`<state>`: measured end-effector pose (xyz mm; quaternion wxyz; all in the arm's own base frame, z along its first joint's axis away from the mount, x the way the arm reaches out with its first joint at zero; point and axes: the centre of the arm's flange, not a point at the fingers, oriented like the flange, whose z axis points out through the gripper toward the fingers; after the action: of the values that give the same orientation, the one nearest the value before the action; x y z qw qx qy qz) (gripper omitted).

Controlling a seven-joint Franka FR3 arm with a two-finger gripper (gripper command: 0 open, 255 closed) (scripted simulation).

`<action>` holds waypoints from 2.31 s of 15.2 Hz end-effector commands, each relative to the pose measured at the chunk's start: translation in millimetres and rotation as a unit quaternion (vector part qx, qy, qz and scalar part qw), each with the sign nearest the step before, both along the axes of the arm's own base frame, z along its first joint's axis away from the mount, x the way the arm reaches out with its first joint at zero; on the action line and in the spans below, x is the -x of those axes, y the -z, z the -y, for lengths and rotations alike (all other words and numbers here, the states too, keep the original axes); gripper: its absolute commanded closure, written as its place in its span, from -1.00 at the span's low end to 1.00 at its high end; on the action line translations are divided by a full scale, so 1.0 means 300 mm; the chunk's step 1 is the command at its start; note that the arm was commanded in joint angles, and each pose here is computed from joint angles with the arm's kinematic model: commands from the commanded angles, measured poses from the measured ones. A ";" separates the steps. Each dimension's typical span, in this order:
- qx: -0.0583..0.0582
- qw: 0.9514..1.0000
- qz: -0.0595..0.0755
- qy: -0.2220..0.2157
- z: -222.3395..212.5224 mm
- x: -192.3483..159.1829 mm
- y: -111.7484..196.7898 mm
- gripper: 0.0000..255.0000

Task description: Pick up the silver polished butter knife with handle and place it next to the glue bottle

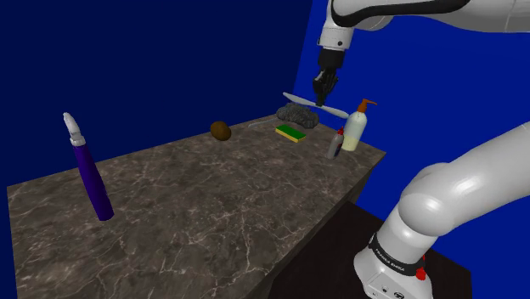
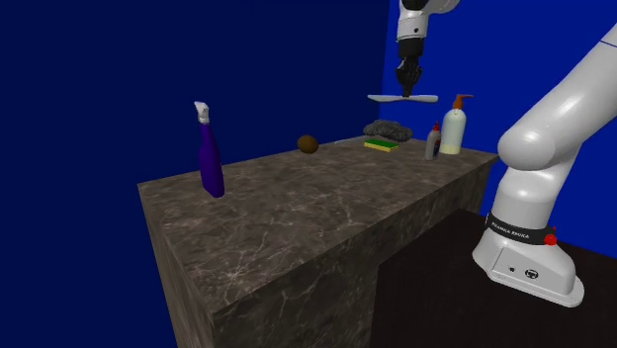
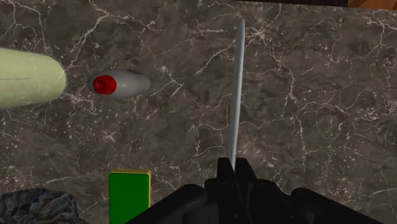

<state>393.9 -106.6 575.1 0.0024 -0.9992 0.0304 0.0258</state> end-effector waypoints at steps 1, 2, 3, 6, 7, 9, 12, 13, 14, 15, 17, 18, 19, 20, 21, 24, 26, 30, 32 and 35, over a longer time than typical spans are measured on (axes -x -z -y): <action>0.000 1.000 0.000 -0.001 0.089 0.020 -0.009 1.00; 0.000 1.000 0.000 -0.001 0.089 0.020 0.008 1.00; 0.000 1.000 0.000 -0.001 0.089 0.020 0.026 1.00; 0.000 1.000 0.000 -0.001 0.089 0.020 0.079 1.00; 0.000 1.000 0.000 -0.001 0.089 0.020 0.096 1.00; 0.000 1.000 0.000 -0.001 0.089 0.020 0.131 1.00; 0.000 1.000 0.000 -0.001 0.089 0.020 0.184 1.00; 0.000 1.000 0.000 -0.001 0.089 0.020 0.202 1.00; 0.000 1.000 0.000 -0.001 0.089 0.020 0.219 1.00; 0.000 1.000 0.000 -0.001 0.089 0.020 0.237 1.00; 0.000 1.000 0.000 -0.001 0.089 0.020 0.272 1.00; 0.000 1.000 0.000 -0.001 0.089 0.020 0.290 1.00; 0.000 1.000 0.000 -0.001 0.089 0.020 0.307 1.00; 0.000 1.000 0.000 -0.001 0.089 0.020 0.325 1.00; 0.000 1.000 0.000 -0.001 0.089 0.020 0.343 1.00; 0.000 1.000 0.000 -0.001 0.089 0.020 0.395 1.00; 0.000 1.000 0.000 -0.001 0.089 0.020 0.431 1.00; 0.000 1.000 0.000 -0.001 0.089 0.020 0.501 1.00; 0.000 1.000 0.000 -0.001 0.089 0.020 0.536 1.00; 0.000 1.000 0.000 -0.001 0.089 0.020 0.589 1.00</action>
<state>386.6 -133.4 403.9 0.0024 -0.9992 0.0297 0.0262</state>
